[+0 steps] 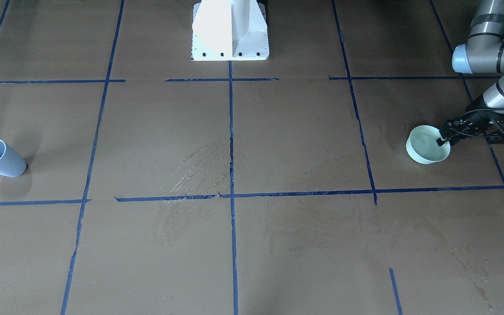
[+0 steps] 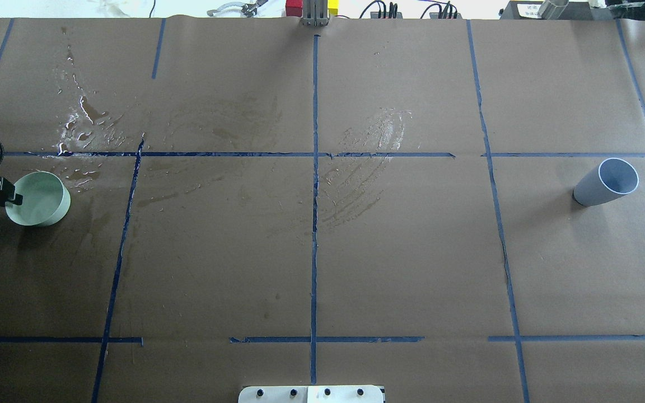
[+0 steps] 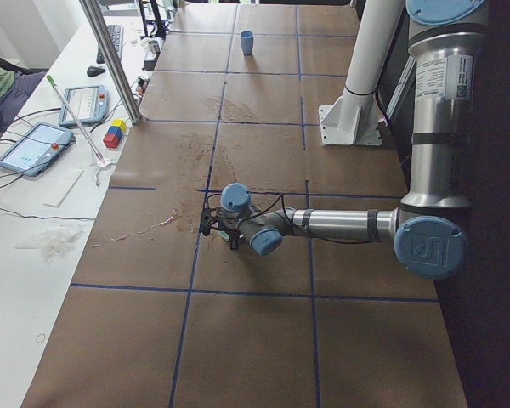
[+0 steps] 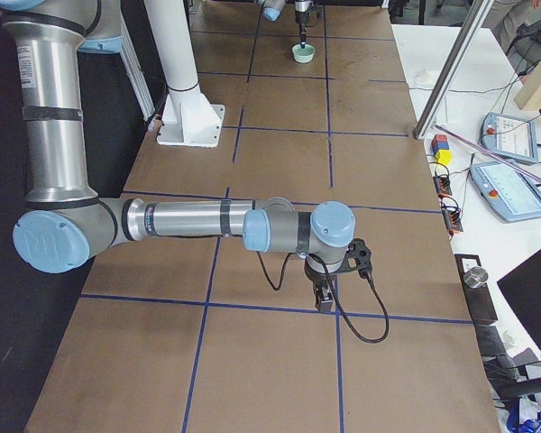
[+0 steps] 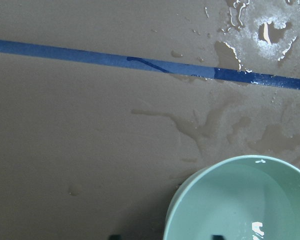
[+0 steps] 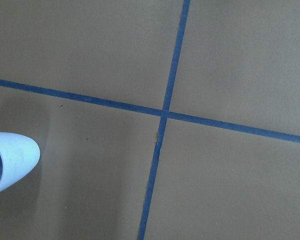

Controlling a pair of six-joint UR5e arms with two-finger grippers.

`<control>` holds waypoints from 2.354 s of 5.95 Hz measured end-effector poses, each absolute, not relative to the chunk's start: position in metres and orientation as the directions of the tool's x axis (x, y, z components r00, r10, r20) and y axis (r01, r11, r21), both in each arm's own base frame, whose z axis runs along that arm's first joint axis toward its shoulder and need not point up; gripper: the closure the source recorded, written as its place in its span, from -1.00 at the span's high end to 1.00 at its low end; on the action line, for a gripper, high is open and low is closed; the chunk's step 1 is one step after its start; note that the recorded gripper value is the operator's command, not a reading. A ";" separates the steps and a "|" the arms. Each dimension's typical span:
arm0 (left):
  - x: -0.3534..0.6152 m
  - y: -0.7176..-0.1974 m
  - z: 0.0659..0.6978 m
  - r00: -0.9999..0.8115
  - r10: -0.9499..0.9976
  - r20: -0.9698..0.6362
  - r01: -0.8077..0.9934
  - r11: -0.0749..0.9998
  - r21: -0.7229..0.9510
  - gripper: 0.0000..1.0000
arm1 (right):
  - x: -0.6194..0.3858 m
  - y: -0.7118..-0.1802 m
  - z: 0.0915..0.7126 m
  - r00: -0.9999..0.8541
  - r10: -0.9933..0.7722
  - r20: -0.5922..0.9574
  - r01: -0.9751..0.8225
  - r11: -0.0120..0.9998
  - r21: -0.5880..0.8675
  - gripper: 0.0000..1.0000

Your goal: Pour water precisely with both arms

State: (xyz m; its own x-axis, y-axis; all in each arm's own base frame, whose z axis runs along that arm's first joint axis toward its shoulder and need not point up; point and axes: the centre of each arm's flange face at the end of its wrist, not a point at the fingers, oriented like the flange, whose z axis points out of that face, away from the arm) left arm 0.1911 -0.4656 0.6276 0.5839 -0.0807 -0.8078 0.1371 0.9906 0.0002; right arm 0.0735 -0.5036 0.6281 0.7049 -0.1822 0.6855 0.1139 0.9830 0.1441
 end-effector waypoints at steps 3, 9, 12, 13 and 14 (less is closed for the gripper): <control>0.198 -0.467 0.613 0.545 -0.072 -0.835 0.096 0.995 -0.023 -1.00 | 0.074 -0.504 0.628 0.705 -0.182 0.686 0.114 0.983 0.144 1.00; 0.305 -0.541 0.426 0.425 -0.134 -0.895 0.186 0.981 -0.058 -1.00 | 0.073 -0.503 0.628 0.705 -0.178 0.686 0.112 0.984 0.141 1.00; 0.439 -0.519 0.300 0.503 -0.145 -0.852 0.183 0.981 -0.059 -1.00 | 0.073 -0.503 0.629 0.705 -0.178 0.687 0.111 0.984 0.140 1.00; 0.480 -0.509 0.276 0.505 -0.157 -0.849 0.187 0.980 -0.069 -1.00 | 0.073 -0.503 0.629 0.705 -0.178 0.687 0.111 0.984 0.140 1.00; 0.513 -0.505 0.257 0.505 -0.170 -0.846 0.197 0.977 -0.079 -1.00 | 0.073 -0.503 0.629 0.705 -0.178 0.687 0.111 0.984 0.140 1.00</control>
State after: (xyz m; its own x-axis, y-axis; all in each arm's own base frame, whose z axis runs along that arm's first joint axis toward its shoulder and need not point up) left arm 0.5128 -0.5047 0.2569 0.5049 -0.1700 -0.8463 0.1972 0.9772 -0.0786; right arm 0.0735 -0.5029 0.6288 0.7050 -0.1778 0.6865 0.1115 0.9838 0.1403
